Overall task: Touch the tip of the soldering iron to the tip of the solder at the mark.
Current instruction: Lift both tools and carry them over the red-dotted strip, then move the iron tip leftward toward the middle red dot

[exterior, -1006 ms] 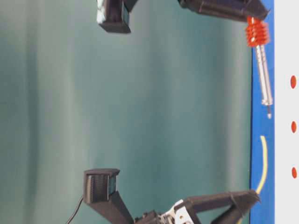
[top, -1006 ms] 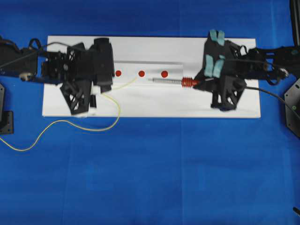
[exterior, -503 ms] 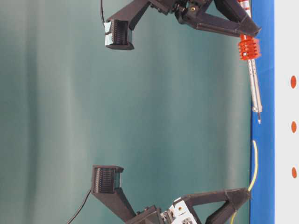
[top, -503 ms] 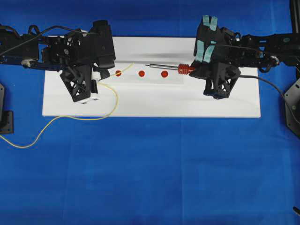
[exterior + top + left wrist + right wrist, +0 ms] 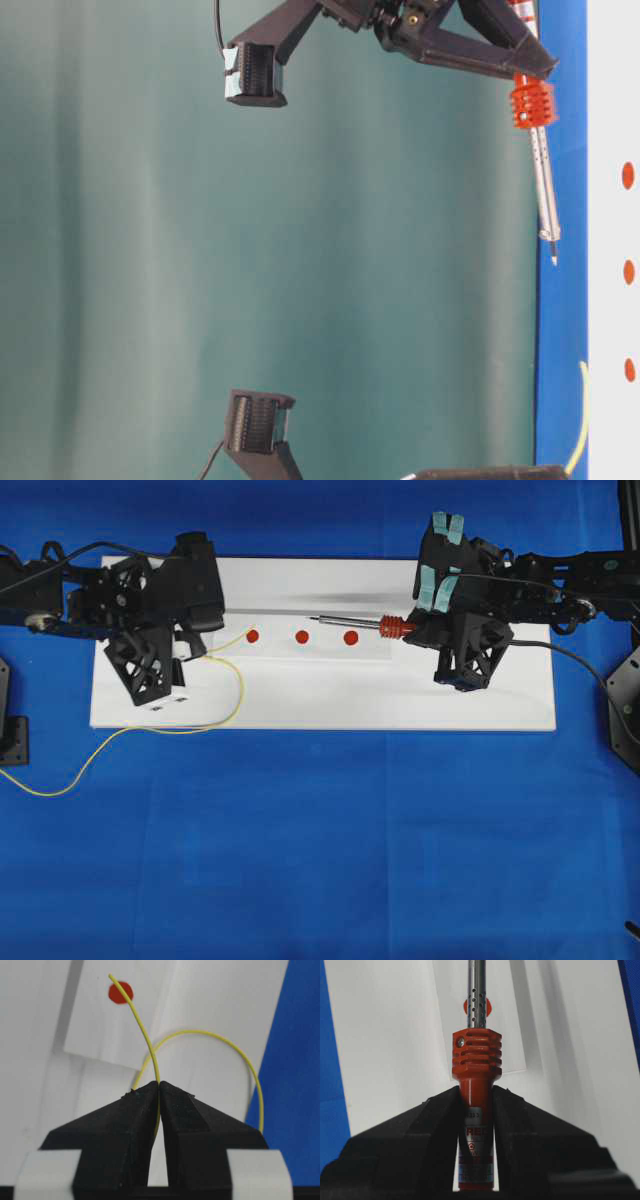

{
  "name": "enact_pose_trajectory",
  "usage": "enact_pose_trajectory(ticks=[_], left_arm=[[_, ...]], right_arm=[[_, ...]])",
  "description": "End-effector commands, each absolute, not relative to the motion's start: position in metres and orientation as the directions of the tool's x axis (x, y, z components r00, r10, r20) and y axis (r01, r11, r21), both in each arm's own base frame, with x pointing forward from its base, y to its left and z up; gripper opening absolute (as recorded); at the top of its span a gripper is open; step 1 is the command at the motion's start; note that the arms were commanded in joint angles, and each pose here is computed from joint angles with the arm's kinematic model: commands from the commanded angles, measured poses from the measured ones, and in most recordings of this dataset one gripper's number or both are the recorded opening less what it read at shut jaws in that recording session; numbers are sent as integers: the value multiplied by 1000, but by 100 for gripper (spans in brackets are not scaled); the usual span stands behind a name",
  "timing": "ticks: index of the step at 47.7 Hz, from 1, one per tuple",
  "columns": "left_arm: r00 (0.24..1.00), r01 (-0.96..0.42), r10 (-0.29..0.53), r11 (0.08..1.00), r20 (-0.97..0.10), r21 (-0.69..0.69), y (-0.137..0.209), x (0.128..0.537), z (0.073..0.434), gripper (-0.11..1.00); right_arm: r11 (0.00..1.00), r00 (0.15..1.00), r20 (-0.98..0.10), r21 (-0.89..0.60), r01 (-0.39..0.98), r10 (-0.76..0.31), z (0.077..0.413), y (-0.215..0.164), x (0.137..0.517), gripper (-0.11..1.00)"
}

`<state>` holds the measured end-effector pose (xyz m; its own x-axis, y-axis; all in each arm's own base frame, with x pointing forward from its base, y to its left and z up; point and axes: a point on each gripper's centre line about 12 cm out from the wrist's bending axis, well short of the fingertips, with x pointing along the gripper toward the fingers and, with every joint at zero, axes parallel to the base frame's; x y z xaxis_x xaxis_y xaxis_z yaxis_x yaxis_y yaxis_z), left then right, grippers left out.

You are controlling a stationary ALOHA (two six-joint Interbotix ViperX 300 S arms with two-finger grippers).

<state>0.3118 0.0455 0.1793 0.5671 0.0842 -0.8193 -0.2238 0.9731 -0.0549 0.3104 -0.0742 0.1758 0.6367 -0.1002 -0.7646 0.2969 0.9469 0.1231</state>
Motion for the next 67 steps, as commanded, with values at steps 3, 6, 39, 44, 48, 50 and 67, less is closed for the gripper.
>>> enact_pose_trajectory(ticks=[3, 6, 39, 44, 48, 50, 67], left_arm=[[583, -215, 76, 975, -809, -63, 40, 314, 181, 2], [581, -211, 72, 975, -810, -65, 38, 316, 177, 2], [549, -215, 68, 975, -833, -62, 38, 317, 162, 2], [550, -217, 69, 974, -832, -63, 39, 317, 162, 2], [550, -222, 71, 973, -832, -63, 40, 317, 162, 2], [548, -221, 72, 973, -833, -62, 40, 317, 162, 2], [548, -237, 81, 969, -832, -62, 46, 315, 162, 2]], right_arm=[[948, 667, -737, 122, 294, -112, 188, -77, 317, 6], [948, 667, -737, 122, 294, -112, 188, -77, 317, 6], [948, 664, -740, 123, 292, -109, 188, -76, 316, 6], [949, 664, -740, 123, 290, -107, 188, -75, 318, 6], [951, 664, -741, 123, 284, -103, 187, -74, 319, 6], [952, 664, -741, 123, 280, -100, 187, -72, 321, 6], [958, 667, -740, 123, 259, -86, 188, -67, 329, 6]])
